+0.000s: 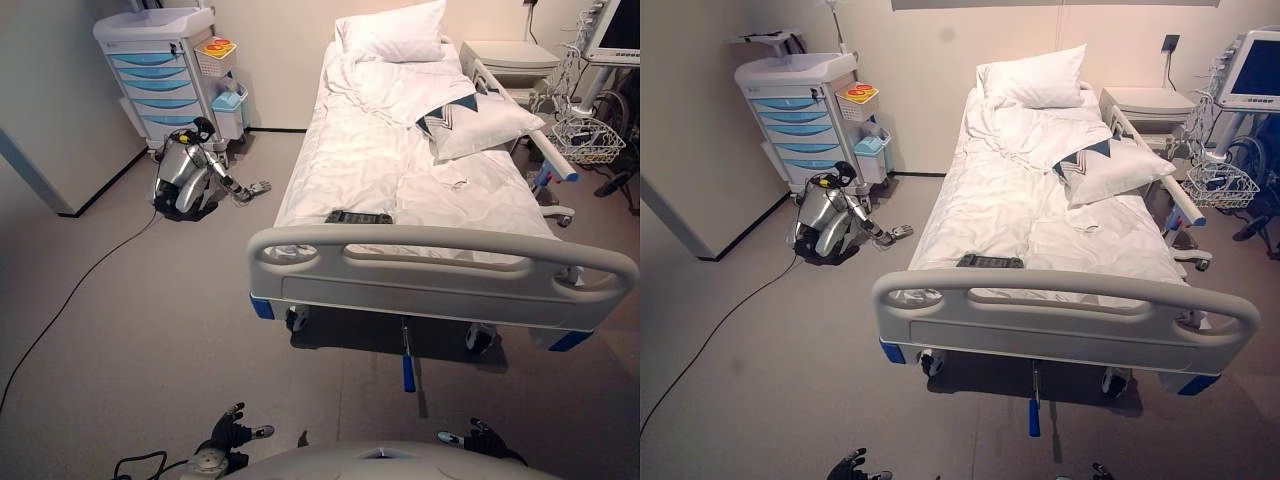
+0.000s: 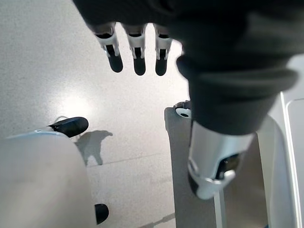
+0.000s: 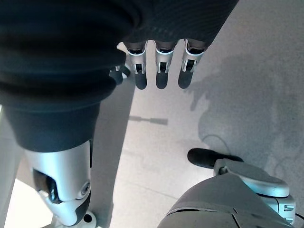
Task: Raise the hospital bed
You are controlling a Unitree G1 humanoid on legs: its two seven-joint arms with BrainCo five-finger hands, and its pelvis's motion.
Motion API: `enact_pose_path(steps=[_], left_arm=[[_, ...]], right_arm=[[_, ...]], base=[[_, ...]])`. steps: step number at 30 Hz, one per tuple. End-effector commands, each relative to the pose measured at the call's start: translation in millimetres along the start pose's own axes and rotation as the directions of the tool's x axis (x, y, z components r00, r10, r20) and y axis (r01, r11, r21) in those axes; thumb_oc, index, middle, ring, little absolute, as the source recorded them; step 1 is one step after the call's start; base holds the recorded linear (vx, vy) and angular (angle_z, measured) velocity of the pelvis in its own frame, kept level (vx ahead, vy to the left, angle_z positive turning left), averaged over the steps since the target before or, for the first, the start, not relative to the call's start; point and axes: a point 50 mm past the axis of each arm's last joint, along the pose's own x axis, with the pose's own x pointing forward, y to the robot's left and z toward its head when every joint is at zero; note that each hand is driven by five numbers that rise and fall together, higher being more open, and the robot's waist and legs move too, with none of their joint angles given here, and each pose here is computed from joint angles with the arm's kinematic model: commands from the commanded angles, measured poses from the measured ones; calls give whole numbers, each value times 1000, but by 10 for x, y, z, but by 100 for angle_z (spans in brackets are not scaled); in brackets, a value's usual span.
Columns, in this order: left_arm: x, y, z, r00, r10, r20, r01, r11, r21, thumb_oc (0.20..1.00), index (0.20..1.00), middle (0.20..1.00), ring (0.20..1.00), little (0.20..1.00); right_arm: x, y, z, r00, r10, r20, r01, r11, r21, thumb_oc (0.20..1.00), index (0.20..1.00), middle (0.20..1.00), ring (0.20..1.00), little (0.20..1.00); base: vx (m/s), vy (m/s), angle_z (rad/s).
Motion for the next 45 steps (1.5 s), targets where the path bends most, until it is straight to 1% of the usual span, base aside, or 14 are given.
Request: enact_pose_path(steps=[1, 8, 15, 18, 19, 21, 22, 23, 24, 25, 31, 35, 36, 45], left_arm=[[77, 76, 351, 993, 9, 121, -5, 1000, -27, 1000, 1000, 1000, 1000, 1000], [72, 61, 417, 987, 16, 159, 1, 994, -105, 1000, 1000, 1000, 1000, 1000], [12, 140, 1129, 896, 43, 442, 59, 975, -216, 1000, 1000, 1000, 1000, 1000], [-170, 233, 1751, 758, 71, 648, 110, 966, -234, 1000, 1000, 1000, 1000, 1000], [-170, 234, 1752, 758, 71, 648, 110, 966, -234, 1000, 1000, 1000, 1000, 1000], [-451, 240, 2235, 595, 42, 803, 171, 969, -177, 1000, 1000, 1000, 1000, 1000], [-451, 241, 2236, 595, 42, 803, 170, 969, -178, 1000, 1000, 1000, 1000, 1000], [-652, 204, 2477, 486, 4, 874, 209, 970, -121, 1000, 1000, 1000, 1000, 1000], [-653, 204, 2478, 486, 4, 874, 209, 970, -121, 1000, 1000, 1000, 1000, 1000], [-881, 194, 2687, 369, -22, 929, 233, 970, -70, 1000, 1000, 1000, 1000, 1000], [-1561, 65, 3123, 34, -146, 989, 239, 962, 134, 1000, 1000, 1000, 1000, 1000], [-1800, 53, 3244, -76, -184, 980, 173, 966, 194, 1000, 1000, 1000, 1000, 1000], [-2010, 61, 3321, -169, -178, 969, 162, 965, 206, 1000, 1000, 1000, 1000, 1000], [-2535, 31, 3389, -386, -153, 910, 177, 956, 236, 1000, 1000, 1000, 1000, 1000]], right_arm=[[62, 35, 318, 997, 1, 79, -4, 999, 40, 1000, 1000, 1000, 1000, 1000], [62, 8, 328, 996, -7, 86, 1, 998, 70, 1000, 1000, 1000, 1000, 1000], [83, -31, 849, 969, -31, 245, -6, 988, 153, 1000, 1000, 1000, 1000, 1000], [14, -11, 1413, 907, -31, 420, -43, 985, 166, 1000, 1000, 1000, 1000, 1000], [13, -11, 1414, 907, -31, 420, -43, 985, 166, 1000, 1000, 1000, 1000, 1000], [-121, -27, 1841, 827, -27, 561, -81, 983, 167, 1000, 1000, 1000, 1000, 1000], [-121, -26, 1842, 827, -27, 561, -81, 983, 167, 1000, 1000, 1000, 1000, 1000], [-190, -62, 2022, 787, -30, 616, -76, 986, 146, 1000, 1000, 1000, 1000, 1000], [-190, -62, 2024, 787, -30, 616, -76, 986, 146, 1000, 1000, 1000, 1000, 1000], [-291, -95, 2265, 733, -40, 679, -70, 989, 134, 1000, 1000, 1000, 1000, 1000], [-554, -121, 2802, 606, -82, 791, -88, 982, 169, 1000, 1000, 1000, 1000, 1000], [-678, -131, 2965, 552, -111, 827, -125, 969, 213, 1000, 1000, 1000, 1000, 1000], [-793, -114, 3099, 506, -112, 855, -184, 955, 234, 1000, 1000, 1000, 1000, 1000], [-1079, -65, 3444, 413, -153, 898, -290, 912, 289, 1000, 1000, 1000, 1000, 1000]], base=[[0, 0, 0], [4, 1, 0], [-135, -18, -2], [-171, -27, -5], [-218, -47, -3], [-172, -41, 0], [-160, -19, -1], [-104, -3, 2], [-236, 8, 3], [-168, 12, 4], [-136, 9, -11], [-75, -3, -5], [-43, 4, 0], [-11, 15, 0]])
